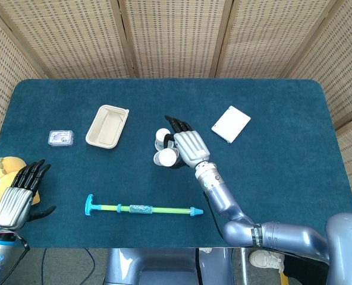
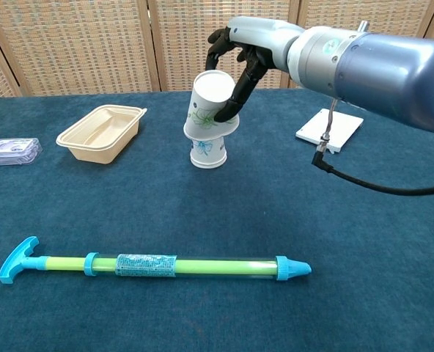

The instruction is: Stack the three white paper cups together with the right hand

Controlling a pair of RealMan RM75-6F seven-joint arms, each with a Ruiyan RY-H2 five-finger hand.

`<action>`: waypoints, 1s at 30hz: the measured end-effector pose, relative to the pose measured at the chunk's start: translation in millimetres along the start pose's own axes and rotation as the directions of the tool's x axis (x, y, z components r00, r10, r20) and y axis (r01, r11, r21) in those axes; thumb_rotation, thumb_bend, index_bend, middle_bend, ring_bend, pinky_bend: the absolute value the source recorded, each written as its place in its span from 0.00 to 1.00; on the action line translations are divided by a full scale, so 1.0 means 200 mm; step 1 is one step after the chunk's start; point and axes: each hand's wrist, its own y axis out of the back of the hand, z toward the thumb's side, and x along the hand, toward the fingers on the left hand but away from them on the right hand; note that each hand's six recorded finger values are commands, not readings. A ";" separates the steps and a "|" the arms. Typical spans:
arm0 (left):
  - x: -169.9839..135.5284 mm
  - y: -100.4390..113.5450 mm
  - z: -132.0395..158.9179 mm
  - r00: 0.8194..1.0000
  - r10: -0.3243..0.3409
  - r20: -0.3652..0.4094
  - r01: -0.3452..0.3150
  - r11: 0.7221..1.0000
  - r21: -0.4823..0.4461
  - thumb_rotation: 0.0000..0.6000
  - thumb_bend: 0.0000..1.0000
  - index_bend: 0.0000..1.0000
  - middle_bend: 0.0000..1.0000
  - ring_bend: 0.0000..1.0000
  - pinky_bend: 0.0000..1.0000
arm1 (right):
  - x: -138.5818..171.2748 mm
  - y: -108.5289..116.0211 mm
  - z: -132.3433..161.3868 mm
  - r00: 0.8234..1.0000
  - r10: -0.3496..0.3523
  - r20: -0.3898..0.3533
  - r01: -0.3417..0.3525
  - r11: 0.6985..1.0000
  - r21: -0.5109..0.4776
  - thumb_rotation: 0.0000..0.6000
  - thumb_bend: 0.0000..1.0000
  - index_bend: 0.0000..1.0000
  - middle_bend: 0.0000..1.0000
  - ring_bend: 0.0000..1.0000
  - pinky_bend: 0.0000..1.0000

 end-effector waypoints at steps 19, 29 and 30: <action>0.05 -0.05 -0.05 0.999 -0.037 -0.038 0.037 0.999 0.017 1.00 0.00 0.00 0.00 0.00 0.06 | -0.32 -0.03 -0.06 0.999 -0.002 0.042 0.001 1.000 0.021 1.00 0.25 0.56 0.07 0.00 0.15; 0.06 -0.06 -0.06 0.998 -0.048 -0.049 0.049 0.998 0.028 1.00 0.00 0.00 0.00 0.00 0.06 | -0.41 -0.05 -0.07 0.999 -0.017 0.028 0.017 1.000 0.005 1.00 0.25 0.55 0.07 0.00 0.15; 0.06 -0.07 -0.06 0.998 -0.048 -0.049 0.050 0.998 0.030 1.00 0.00 0.00 0.00 0.00 0.06 | -0.41 -0.05 -0.08 0.999 -0.017 0.029 0.017 1.000 0.005 1.00 0.25 0.54 0.07 0.00 0.14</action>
